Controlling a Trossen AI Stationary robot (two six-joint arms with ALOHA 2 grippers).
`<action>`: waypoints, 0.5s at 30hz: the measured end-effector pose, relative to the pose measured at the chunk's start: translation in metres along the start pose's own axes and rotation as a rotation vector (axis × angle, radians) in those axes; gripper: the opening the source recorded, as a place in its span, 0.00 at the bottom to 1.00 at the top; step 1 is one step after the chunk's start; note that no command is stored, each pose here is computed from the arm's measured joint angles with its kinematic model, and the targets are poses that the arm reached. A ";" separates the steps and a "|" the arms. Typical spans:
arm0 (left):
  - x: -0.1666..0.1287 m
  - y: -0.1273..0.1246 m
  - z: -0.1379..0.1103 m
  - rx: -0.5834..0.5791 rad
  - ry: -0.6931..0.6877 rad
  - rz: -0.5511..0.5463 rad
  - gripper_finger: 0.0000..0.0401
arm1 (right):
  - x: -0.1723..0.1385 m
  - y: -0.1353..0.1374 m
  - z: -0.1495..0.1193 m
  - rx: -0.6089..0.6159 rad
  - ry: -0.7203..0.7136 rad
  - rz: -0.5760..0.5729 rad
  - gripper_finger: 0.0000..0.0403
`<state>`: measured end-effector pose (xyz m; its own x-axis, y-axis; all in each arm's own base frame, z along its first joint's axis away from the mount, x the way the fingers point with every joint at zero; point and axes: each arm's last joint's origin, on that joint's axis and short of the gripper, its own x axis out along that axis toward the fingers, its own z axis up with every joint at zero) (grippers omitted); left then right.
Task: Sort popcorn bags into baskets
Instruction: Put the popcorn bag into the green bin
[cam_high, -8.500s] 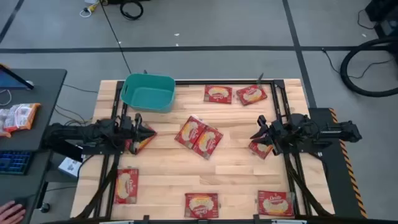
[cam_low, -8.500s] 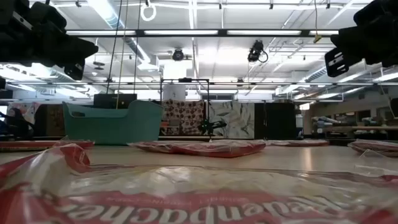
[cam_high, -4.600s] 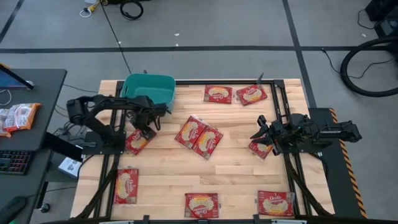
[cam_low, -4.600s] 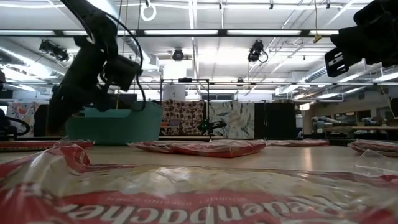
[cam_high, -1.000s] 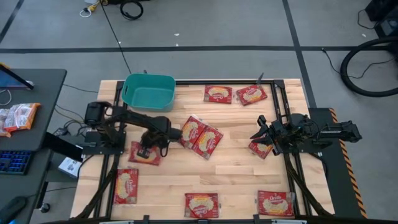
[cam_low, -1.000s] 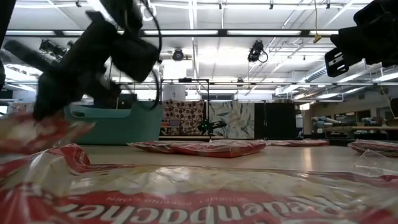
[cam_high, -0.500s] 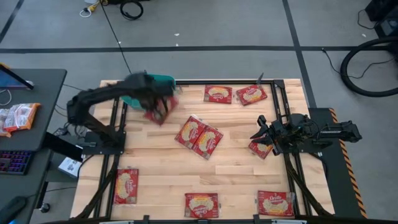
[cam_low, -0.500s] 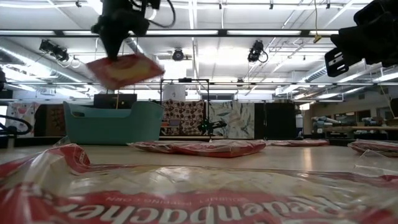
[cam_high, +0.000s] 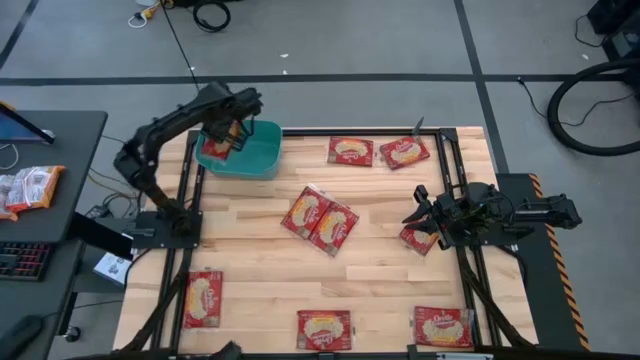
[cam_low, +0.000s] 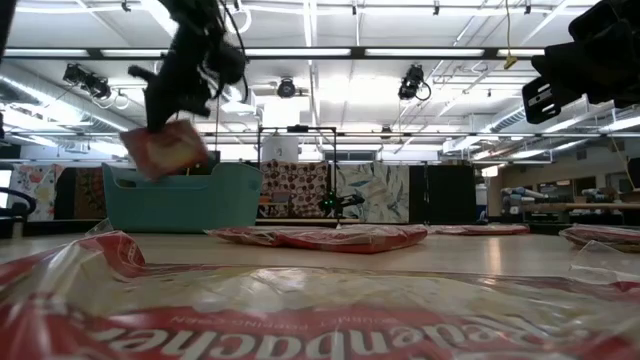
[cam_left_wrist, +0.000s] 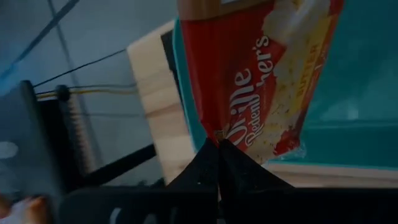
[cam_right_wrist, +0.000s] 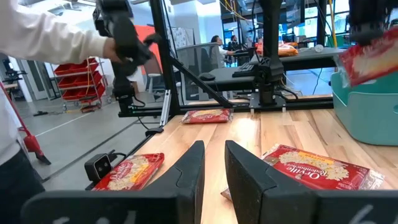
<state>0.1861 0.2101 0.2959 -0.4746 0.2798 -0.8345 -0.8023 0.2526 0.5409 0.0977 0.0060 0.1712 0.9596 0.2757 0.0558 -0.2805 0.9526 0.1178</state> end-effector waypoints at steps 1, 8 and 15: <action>0.009 -0.004 0.004 0.030 0.026 0.025 0.00 | 0.000 0.000 0.000 0.000 0.000 0.000 0.17; 0.045 -0.025 0.024 0.155 0.129 0.132 0.01 | 0.000 0.000 0.000 0.000 0.000 0.000 0.17; 0.074 -0.044 0.035 0.209 0.224 0.175 0.01 | 0.000 0.000 0.000 0.000 0.000 0.000 0.17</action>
<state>0.1993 0.2525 0.2134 -0.6846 0.1316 -0.7169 -0.6210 0.4097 0.6682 0.0977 0.0060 0.1711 0.9597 0.2757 0.0554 -0.2805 0.9526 0.1179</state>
